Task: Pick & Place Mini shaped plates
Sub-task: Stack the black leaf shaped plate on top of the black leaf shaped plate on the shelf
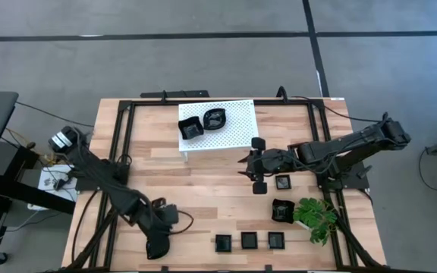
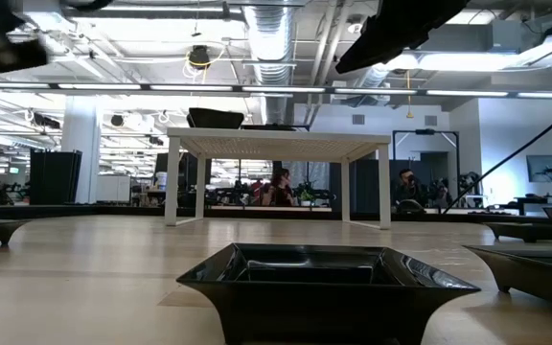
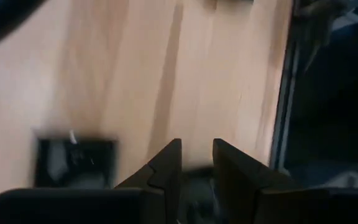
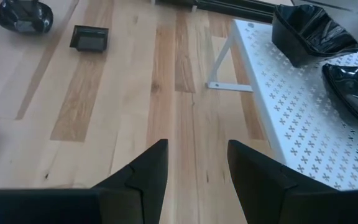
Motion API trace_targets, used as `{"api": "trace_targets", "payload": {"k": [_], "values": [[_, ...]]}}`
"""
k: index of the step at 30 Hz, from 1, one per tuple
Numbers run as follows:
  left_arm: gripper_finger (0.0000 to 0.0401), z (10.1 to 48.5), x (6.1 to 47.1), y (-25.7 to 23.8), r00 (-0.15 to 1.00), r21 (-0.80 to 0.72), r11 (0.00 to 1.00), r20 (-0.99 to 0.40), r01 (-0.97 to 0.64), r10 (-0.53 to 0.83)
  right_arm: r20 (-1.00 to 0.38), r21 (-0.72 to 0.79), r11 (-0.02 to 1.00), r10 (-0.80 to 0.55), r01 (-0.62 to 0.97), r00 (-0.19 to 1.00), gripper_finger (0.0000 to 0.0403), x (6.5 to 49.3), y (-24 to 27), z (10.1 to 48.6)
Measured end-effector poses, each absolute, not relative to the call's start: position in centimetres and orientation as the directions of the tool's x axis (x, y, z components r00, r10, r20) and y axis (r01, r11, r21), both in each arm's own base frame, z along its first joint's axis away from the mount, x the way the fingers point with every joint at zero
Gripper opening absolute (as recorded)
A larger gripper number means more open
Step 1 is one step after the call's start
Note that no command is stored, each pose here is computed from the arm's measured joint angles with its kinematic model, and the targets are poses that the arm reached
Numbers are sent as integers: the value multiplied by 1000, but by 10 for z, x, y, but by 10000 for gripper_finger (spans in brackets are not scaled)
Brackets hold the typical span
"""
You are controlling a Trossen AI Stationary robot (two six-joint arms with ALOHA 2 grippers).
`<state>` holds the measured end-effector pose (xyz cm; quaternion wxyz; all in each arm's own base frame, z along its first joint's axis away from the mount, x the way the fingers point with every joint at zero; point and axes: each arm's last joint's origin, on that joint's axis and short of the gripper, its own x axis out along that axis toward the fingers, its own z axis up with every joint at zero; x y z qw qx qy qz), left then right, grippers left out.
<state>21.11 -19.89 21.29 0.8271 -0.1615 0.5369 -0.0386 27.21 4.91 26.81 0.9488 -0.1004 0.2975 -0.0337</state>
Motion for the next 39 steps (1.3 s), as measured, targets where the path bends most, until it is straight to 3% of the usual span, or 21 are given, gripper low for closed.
{"api": "trace_targets", "payload": {"k": [5,14,29,39], "values": [[92,202,199,-207,257,-357,879,-924,-317,-283,-559,-204,979,-113,-4,821,161,272,49,268],[92,184,179,-230,98,-313,793,-946,-522,-309,-559,-204,979,-113,-4,822,161,272,49,268],[92,159,171,-242,30,-200,741,-971,-641,-236,-524,-178,984,-77,-21,848,161,275,51,272],[92,163,167,-245,-24,-178,655,-957,-734,-288,-512,-163,986,-50,-39,858,161,276,52,273]]}}
